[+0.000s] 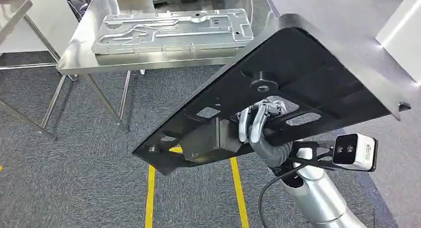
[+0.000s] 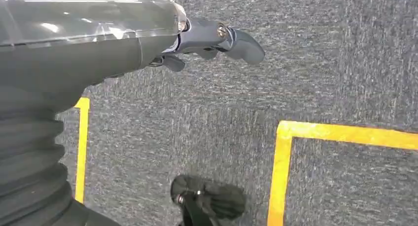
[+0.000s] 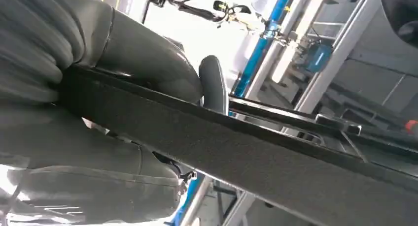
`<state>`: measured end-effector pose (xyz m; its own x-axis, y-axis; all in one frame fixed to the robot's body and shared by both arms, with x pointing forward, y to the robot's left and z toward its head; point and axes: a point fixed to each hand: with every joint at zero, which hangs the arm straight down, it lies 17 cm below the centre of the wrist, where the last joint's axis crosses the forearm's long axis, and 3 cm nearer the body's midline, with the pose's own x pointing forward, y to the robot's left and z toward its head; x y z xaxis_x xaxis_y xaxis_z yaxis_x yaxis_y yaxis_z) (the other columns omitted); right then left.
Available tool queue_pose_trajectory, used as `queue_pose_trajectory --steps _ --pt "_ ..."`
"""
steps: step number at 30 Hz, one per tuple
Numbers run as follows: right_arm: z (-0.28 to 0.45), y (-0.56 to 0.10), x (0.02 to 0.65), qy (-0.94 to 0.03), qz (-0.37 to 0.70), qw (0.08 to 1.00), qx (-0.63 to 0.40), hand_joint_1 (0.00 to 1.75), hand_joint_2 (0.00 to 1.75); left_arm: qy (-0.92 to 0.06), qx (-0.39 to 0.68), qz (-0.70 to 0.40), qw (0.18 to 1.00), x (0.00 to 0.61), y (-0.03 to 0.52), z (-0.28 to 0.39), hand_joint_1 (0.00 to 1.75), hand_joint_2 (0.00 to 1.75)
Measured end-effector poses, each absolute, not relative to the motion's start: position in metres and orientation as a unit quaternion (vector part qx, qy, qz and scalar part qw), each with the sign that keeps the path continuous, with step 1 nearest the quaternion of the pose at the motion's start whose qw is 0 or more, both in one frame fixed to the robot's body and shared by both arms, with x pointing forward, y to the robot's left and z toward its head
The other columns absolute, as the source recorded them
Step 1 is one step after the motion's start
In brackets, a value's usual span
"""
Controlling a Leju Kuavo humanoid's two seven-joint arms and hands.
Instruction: Take the parts from the cabinet and place them on the table.
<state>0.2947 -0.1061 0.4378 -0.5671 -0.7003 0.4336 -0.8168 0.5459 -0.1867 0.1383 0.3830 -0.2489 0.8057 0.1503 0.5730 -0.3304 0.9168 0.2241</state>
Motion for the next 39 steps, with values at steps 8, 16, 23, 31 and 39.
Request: queue_pose_trajectory --steps 8,16,23,31,39 --pt "0.436 -0.108 0.295 -0.865 0.183 0.158 0.439 1.75 1.75 -0.284 0.159 0.126 0.937 0.137 0.384 -0.249 0.0 1.75" --pt "0.435 -0.112 0.291 -0.867 0.18 0.156 0.437 1.75 1.75 -0.283 0.157 0.122 0.938 0.136 0.383 -0.249 0.0 1.75" --pt "0.432 -0.115 0.29 -0.871 0.18 0.156 0.429 1.75 1.75 -0.285 0.156 0.122 0.938 0.14 0.382 -0.249 0.0 1.75" --pt "0.438 -0.122 0.282 -0.875 0.166 0.141 0.433 1.75 1.75 -0.286 0.156 0.119 0.938 0.141 0.383 -0.248 0.0 1.75" --pt "0.436 -0.129 0.275 -0.877 0.155 0.129 0.436 1.75 1.75 -0.283 0.158 0.121 0.938 0.136 0.385 -0.249 0.0 1.75"
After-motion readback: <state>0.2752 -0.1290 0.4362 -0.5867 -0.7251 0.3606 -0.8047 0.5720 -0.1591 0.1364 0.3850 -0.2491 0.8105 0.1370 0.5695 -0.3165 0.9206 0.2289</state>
